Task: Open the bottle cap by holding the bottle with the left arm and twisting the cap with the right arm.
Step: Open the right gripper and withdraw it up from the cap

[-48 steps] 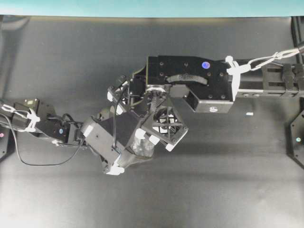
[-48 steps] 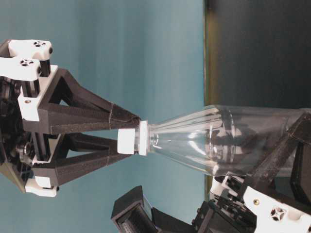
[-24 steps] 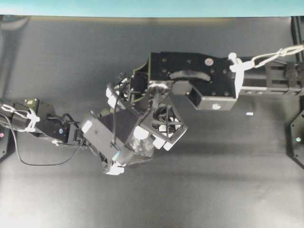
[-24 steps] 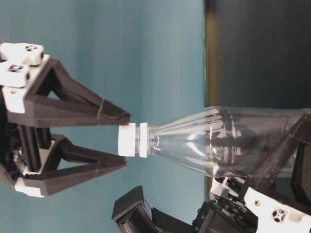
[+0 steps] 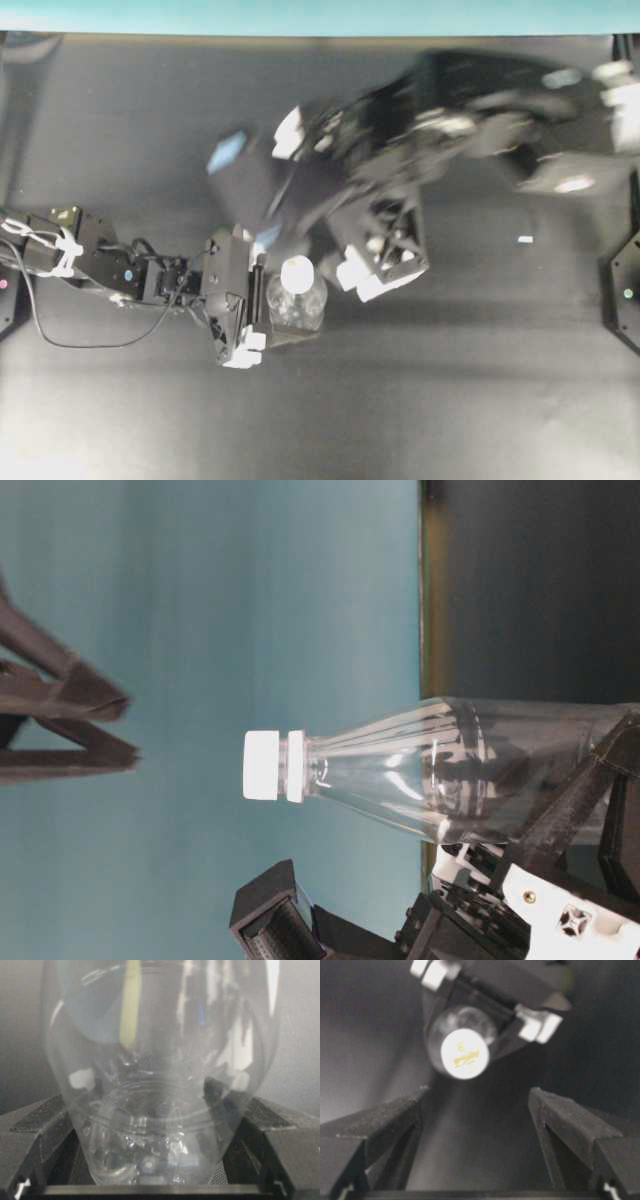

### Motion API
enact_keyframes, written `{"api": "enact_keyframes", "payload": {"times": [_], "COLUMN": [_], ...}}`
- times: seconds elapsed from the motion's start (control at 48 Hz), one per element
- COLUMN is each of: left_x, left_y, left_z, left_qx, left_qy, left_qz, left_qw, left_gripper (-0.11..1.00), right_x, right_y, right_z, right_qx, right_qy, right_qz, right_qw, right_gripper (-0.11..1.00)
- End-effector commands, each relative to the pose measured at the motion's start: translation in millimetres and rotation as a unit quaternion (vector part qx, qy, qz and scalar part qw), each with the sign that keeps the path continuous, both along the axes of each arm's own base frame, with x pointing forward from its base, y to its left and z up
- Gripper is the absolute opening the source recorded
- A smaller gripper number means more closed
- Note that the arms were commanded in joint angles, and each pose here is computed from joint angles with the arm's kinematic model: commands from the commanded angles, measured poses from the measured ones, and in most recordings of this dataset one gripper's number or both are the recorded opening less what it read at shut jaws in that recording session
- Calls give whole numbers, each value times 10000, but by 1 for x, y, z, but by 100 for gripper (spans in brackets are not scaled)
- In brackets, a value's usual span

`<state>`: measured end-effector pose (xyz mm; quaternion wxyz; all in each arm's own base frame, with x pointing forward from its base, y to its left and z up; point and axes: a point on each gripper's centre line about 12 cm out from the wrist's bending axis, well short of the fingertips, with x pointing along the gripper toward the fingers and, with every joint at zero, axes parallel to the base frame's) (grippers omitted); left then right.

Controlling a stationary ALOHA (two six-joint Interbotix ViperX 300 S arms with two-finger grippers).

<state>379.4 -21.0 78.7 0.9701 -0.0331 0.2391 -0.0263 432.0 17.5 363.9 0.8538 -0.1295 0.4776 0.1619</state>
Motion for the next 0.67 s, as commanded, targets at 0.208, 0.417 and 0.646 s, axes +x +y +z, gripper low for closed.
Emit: {"api": "enact_keyframes", "payload": {"times": [0.208,0.417,0.646], "left_x": [-8,-13,-13], "left_y": [1,2,3], "left_z": [-9,-12,-9], "left_qx": [24,-7,-16], "left_qy": [252,316,278], "left_qz": [4,23,50], "left_qw": [9997,9995,9996], "left_gripper": [82,82,82], "right_x": [-39,-73,-113], "right_y": [-3,-5,-7], "right_z": [10,10,12], "right_qx": [761,1098,1422], "right_qy": [-1015,-1898,-2868], "right_qz": [-1202,-1559,-1768], "right_qw": [9846,9631,9307], "right_gripper": [75,75,75]}}
